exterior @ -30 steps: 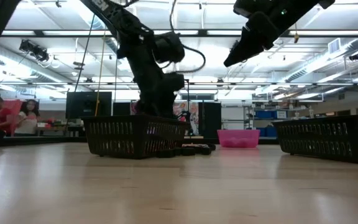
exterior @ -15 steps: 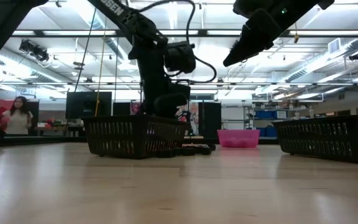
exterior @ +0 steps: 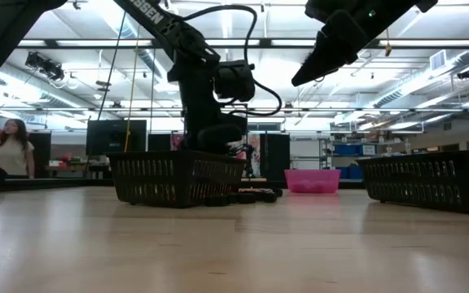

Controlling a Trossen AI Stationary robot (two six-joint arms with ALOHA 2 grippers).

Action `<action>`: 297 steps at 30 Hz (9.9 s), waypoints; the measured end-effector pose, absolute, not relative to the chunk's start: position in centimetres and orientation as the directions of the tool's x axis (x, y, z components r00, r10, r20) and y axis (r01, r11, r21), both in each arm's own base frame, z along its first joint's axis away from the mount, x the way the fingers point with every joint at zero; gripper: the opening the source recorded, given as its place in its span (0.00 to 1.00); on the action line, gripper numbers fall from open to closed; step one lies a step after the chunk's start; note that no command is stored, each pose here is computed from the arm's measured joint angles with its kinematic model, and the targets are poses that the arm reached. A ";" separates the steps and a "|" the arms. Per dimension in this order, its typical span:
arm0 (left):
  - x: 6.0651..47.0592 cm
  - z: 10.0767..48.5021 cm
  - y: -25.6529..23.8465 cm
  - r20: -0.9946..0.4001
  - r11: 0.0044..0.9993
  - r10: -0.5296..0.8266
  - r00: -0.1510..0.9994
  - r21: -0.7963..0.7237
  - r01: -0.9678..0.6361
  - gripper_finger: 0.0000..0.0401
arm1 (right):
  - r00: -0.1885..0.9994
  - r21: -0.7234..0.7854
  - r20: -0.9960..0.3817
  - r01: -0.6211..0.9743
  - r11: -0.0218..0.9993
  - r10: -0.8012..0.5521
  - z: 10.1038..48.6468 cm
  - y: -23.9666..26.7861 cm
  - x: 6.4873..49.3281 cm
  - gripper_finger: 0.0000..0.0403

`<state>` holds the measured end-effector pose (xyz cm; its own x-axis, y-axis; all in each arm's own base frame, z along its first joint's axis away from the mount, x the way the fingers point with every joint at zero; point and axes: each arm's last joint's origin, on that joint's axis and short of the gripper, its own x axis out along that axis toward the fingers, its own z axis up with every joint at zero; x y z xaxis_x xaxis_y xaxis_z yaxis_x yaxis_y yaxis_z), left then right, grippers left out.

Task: Sort Halloween decoration
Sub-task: Put the orange pumpkin toy into the left black bin

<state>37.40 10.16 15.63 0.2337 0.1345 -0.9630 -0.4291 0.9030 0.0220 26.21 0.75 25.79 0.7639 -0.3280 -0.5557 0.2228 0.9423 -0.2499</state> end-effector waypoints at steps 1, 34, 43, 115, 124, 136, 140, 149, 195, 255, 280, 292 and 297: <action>37.2 15.7 10.1 -0.969 0.906 0.128 0.211 0.028 -0.423 0.50 | 0.764 -0.250 -0.555 0.223 0.942 -0.328 25.8 0.8 26.2 0.39; 27.1 15.3 9.6 -0.955 0.887 0.213 0.208 0.100 -0.451 0.50 | 0.770 -0.246 -0.545 0.231 0.941 -0.332 25.9 0.6 26.3 0.39; 27.1 15.2 9.7 -0.959 0.888 0.182 0.219 0.064 -0.456 0.50 | 0.769 -0.246 -0.547 0.231 0.941 -0.332 25.9 0.6 26.3 0.39; 29.6 17.2 9.7 -0.978 0.956 0.101 0.181 0.045 -0.290 0.20 | 0.771 -0.237 -0.557 0.210 0.949 -0.310 25.8 0.7 26.3 0.39; 29.3 16.0 9.7 -0.970 0.977 0.112 0.215 0.068 -0.202 0.37 | 0.771 -0.235 -0.556 0.212 0.949 -0.310 25.8 0.7 26.3 0.39; 29.8 15.2 10.3 -0.966 0.985 0.081 0.246 0.041 -0.165 0.41 | 0.771 -0.235 -0.556 0.212 0.949 -0.310 25.8 0.7 26.3 0.39; 30.0 14.3 10.5 -0.972 0.984 0.077 0.223 0.038 -0.172 0.38 | 0.771 -0.234 -0.556 0.212 0.949 -0.310 25.8 0.7 26.3 0.39; 29.8 14.0 10.5 -0.980 0.981 0.065 0.186 0.029 -0.194 0.25 | 0.772 -0.233 -0.557 0.210 0.950 -0.307 25.8 0.7 26.3 0.39; 30.9 27.4 9.5 -0.985 0.972 -0.092 0.145 -0.120 -0.203 0.16 | 0.770 -0.235 -0.560 0.208 0.950 -0.307 25.8 0.7 26.2 0.39; 39.2 20.0 11.0 -0.960 0.877 -0.069 0.271 -0.188 -0.442 0.43 | 0.769 -0.260 -0.514 0.281 0.924 -0.379 24.2 -1.0 22.3 0.39; 41.5 18.5 7.9 -0.939 0.953 0.121 0.321 0.020 -0.303 0.43 | 0.798 -0.203 -0.501 0.267 0.942 -0.334 24.3 -1.7 21.9 0.39; 41.0 16.7 6.5 -0.946 0.987 0.133 0.295 0.100 -0.124 0.43 | 0.816 -0.167 -0.496 0.245 0.955 -0.296 24.4 -1.5 22.0 0.39; 41.1 16.6 5.6 -0.948 0.992 0.125 0.292 0.114 -0.055 0.43 | 0.816 -0.165 -0.496 0.245 0.955 -0.296 24.4 -1.5 22.0 0.39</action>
